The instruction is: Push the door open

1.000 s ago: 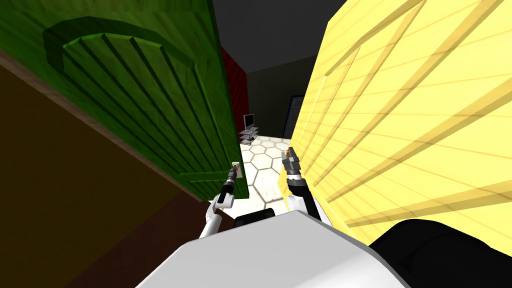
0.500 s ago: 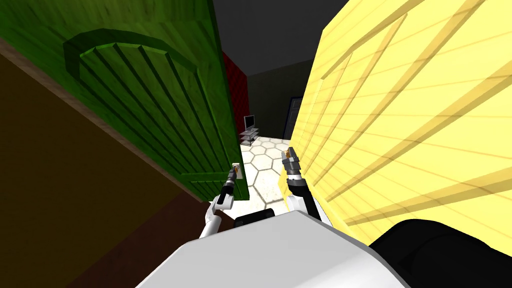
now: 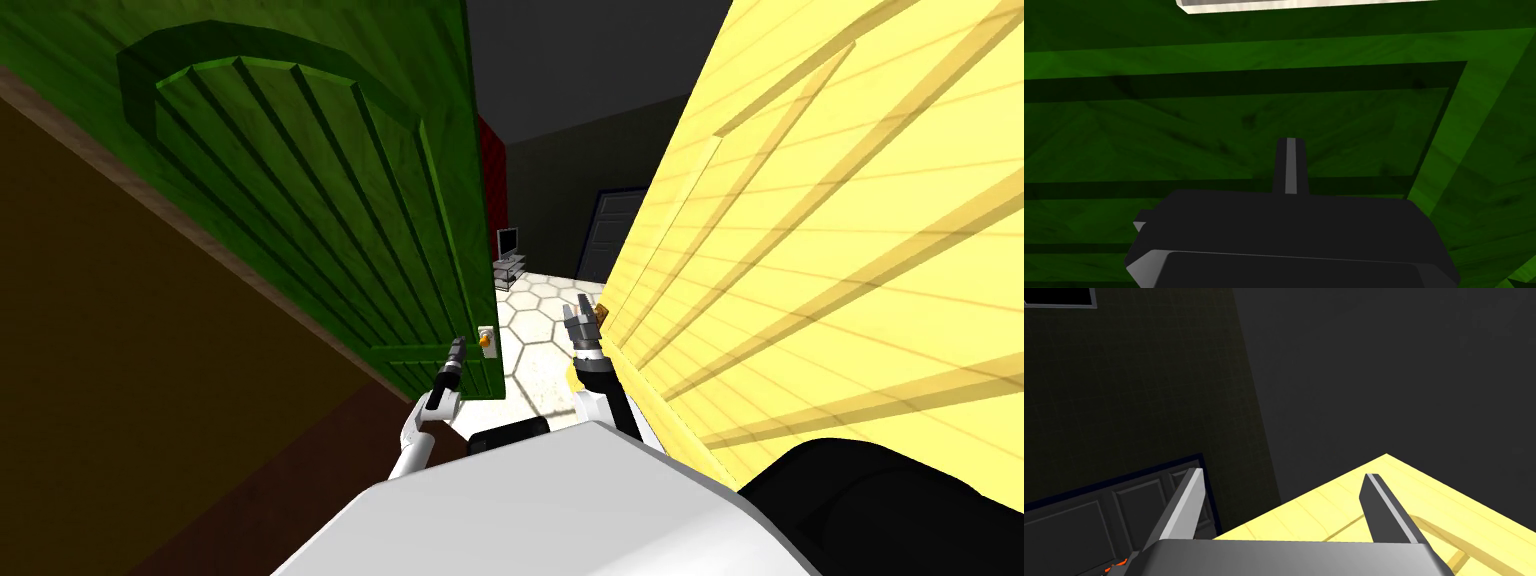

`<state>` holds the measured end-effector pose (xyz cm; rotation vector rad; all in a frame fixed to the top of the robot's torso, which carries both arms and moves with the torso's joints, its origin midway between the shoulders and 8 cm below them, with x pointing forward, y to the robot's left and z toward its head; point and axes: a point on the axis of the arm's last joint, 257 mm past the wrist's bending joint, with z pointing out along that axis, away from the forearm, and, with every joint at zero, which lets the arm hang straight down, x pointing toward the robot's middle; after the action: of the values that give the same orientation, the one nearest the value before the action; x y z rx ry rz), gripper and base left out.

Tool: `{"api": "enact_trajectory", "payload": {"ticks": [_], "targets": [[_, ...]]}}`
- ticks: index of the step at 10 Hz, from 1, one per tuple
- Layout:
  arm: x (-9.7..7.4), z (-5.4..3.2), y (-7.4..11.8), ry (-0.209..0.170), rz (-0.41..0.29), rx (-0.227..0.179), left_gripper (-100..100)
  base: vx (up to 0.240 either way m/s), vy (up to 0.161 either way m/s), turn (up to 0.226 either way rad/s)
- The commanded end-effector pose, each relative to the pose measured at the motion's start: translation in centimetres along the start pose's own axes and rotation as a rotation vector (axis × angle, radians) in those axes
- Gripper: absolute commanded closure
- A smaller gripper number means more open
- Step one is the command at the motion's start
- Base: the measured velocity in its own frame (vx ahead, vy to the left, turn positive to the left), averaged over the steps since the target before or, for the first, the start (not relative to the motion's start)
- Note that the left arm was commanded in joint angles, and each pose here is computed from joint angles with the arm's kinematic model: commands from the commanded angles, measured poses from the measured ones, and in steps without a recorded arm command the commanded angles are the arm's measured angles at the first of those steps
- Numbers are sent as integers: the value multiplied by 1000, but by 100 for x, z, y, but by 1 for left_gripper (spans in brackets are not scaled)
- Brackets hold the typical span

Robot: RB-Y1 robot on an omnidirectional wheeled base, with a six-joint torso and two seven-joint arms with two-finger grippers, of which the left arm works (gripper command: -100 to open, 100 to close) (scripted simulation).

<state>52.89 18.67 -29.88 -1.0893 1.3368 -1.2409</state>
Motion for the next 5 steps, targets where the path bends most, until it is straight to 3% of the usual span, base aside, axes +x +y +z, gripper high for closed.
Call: {"api": "enact_trajectory", "payload": {"ticks": [1,3,5], "targets": [[30,-13,4,6,-6,-1,-100,-169,-44,-16],[85,-25,-2,13,-15,0,-100,-188,-56,-3],[182,-39,-16,23,-35,2,-100,-270,-27,-5]]}}
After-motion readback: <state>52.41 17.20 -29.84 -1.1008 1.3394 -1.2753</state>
